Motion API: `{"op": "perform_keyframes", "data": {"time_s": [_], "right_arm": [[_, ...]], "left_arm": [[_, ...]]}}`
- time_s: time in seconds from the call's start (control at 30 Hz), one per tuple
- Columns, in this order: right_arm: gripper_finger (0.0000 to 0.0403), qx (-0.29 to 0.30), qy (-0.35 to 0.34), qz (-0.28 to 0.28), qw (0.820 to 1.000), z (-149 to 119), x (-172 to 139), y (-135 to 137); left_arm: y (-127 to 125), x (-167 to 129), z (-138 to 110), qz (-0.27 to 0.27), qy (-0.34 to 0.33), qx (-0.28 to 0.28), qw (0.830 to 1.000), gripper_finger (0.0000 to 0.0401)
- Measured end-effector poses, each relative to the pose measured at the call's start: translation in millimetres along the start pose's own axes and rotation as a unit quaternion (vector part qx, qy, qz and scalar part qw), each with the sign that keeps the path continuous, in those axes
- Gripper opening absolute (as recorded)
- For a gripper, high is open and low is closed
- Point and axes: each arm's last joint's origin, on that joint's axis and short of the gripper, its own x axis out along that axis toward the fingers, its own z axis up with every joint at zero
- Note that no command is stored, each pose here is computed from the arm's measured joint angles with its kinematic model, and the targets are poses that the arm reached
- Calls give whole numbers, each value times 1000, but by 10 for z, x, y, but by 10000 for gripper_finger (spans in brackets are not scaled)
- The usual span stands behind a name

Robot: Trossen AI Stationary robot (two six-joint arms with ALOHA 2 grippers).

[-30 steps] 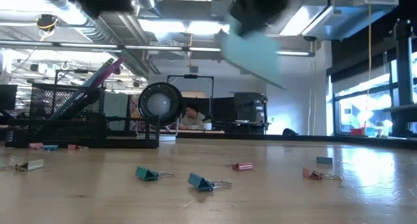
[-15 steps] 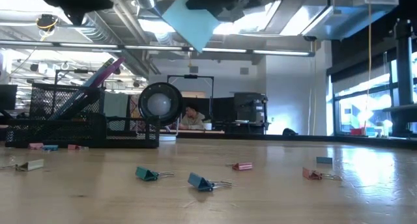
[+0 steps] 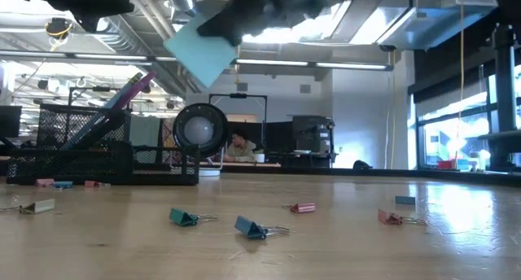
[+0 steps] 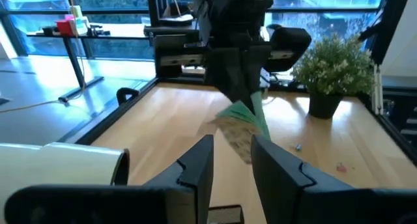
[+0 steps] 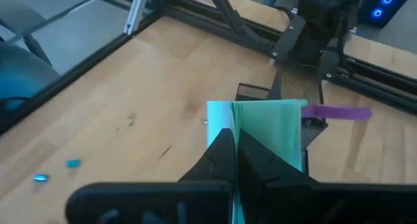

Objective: Pick and place office supplies into organizer
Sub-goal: Put the blue sticky note pad into the black desk organizer

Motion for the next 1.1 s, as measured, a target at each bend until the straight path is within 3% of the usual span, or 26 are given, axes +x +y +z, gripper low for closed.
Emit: {"op": "perform_keyframes", "data": {"time_s": [0.17, 0.43, 0.6, 1.1], "right_arm": [[2, -34, 18, -3, 999, -9, 299, -156], [2, -16, 109, 28, 994, -112, 684, -293], [2, -15, 150, 19, 988, -202, 872, -280], [2, -72, 179, -30, 981, -212, 1009, -213]], "left_arm": [[6, -1, -37, 3, 15, 15, 1000, 97], [14, -1, -49, 12, 19, 20, 1000, 97], [14, -1, -49, 12, 19, 21, 1000, 97], [17, -2, -70, 12, 29, 23, 999, 97]]}}
